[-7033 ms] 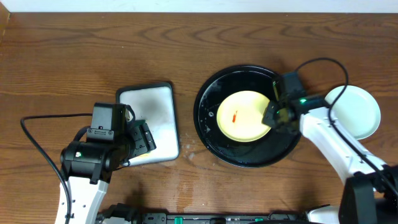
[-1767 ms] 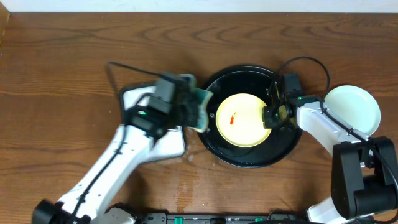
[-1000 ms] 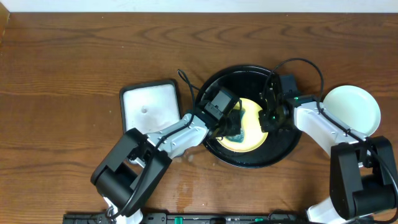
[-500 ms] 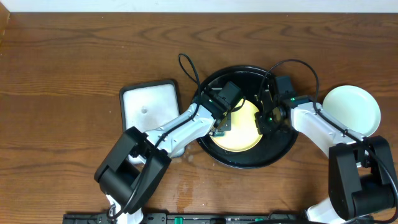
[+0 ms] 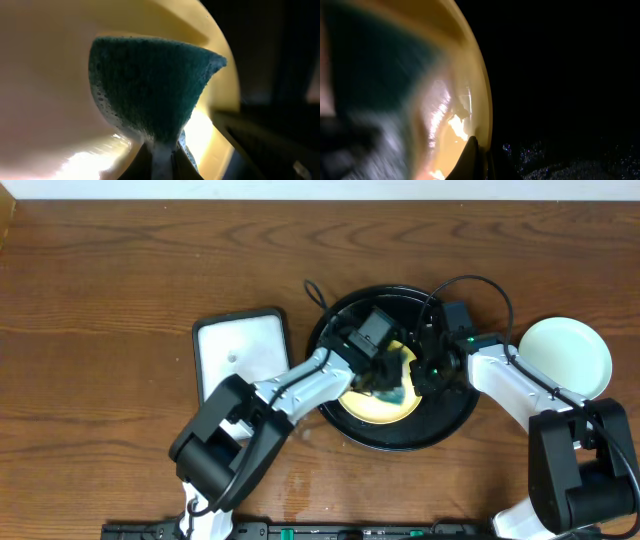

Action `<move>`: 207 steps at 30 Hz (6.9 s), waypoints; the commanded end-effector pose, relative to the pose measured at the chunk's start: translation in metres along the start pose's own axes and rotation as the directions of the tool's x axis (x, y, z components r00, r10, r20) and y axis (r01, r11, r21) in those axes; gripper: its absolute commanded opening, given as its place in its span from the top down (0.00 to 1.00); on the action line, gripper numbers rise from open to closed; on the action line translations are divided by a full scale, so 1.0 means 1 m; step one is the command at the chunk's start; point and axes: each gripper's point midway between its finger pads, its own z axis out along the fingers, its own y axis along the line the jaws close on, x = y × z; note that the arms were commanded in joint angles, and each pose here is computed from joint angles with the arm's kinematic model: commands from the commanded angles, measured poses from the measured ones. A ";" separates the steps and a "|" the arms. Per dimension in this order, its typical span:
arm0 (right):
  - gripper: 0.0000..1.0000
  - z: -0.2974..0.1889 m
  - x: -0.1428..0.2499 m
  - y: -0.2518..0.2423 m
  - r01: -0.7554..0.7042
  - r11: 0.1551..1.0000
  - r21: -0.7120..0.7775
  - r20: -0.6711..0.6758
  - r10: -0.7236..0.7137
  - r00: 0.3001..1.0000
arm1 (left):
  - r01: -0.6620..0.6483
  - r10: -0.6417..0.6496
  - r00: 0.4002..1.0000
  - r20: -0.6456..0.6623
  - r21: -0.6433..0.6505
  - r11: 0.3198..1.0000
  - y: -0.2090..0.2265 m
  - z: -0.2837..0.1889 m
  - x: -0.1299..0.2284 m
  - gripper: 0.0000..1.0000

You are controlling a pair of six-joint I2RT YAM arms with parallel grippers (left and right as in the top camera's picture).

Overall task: Clean dirty plates on tray and stack at the side
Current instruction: 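Scrub the yellow plate with the sponge while the right gripper holds it, then return the sponge to the foam dish with the left gripper, then lift the yellow plate off the tray with the right gripper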

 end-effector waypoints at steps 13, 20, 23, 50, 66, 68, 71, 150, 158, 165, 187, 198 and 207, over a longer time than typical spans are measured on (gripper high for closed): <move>0.99 0.018 0.027 0.008 0.066 0.997 -0.028 -0.095 -0.068 0.993 | 0.122 -0.100 0.992 0.077 -0.407 0.905 0.104 -0.018 -0.006 0.92; 0.99 0.019 0.028 0.014 0.076 0.997 -0.031 -0.099 -0.079 0.992 | 0.138 -0.039 0.984 0.173 -0.604 0.785 0.149 -0.048 -0.023 0.92; 0.99 0.019 0.028 0.011 0.056 0.998 -0.009 -0.100 -0.057 0.993 | 0.118 -0.008 0.985 0.172 -0.639 0.760 0.155 -0.053 -0.025 0.93; 0.99 0.019 0.024 0.012 0.048 0.999 -0.006 -0.083 -0.048 0.995 | 0.162 -0.007 0.963 0.270 -0.556 0.816 0.109 -0.208 -0.029 0.93; 0.99 0.019 0.025 0.012 0.037 0.999 -0.005 -0.085 -0.037 0.996 | 0.361 -0.262 0.932 0.250 -0.583 0.728 0.240 -0.187 -0.002 0.68; 0.99 0.019 0.025 0.012 0.037 0.999 -0.005 -0.085 -0.037 0.996 | 0.326 -0.245 0.944 0.220 -0.536 0.779 0.226 -0.191 -0.006 0.44; 0.96 0.019 0.025 0.012 0.021 1.000 -0.004 -0.085 -0.022 0.996 | 0.325 -0.230 0.942 0.247 -0.486 0.811 0.207 -0.210 -0.012 0.31; 0.99 -0.220 -0.134 0.287 0.303 0.735 0.606 0.705 -0.673 0.224 | 0.302 -0.109 0.853 0.511 -0.312 0.901 0.153 -0.352 0.074 0.13; 0.99 -0.231 -0.133 0.295 0.290 0.720 0.631 0.703 -0.688 0.178 | 0.302 -0.109 0.853 0.511 -0.312 0.901 0.153 -0.352 0.074 0.13; 0.99 -0.233 -0.133 0.296 0.287 0.713 0.640 0.699 -0.695 0.168 | 0.302 -0.109 0.853 0.511 -0.312 0.901 0.153 -0.352 0.074 0.13; 0.99 -0.237 -0.133 0.299 0.288 0.692 0.663 0.684 -0.715 0.143 | 0.302 -0.109 0.853 0.511 -0.312 0.901 0.153 -0.352 0.074 0.12; 0.99 -0.238 -0.133 0.300 0.290 0.677 0.677 0.672 -0.729 0.133 | 0.302 -0.109 0.853 0.511 -0.312 0.901 0.153 -0.352 0.074 0.12; 0.99 -0.239 -0.131 0.309 0.325 0.597 0.733 0.610 -0.789 0.072 | 0.302 -0.109 0.853 0.511 -0.312 0.901 0.153 -0.352 0.074 0.12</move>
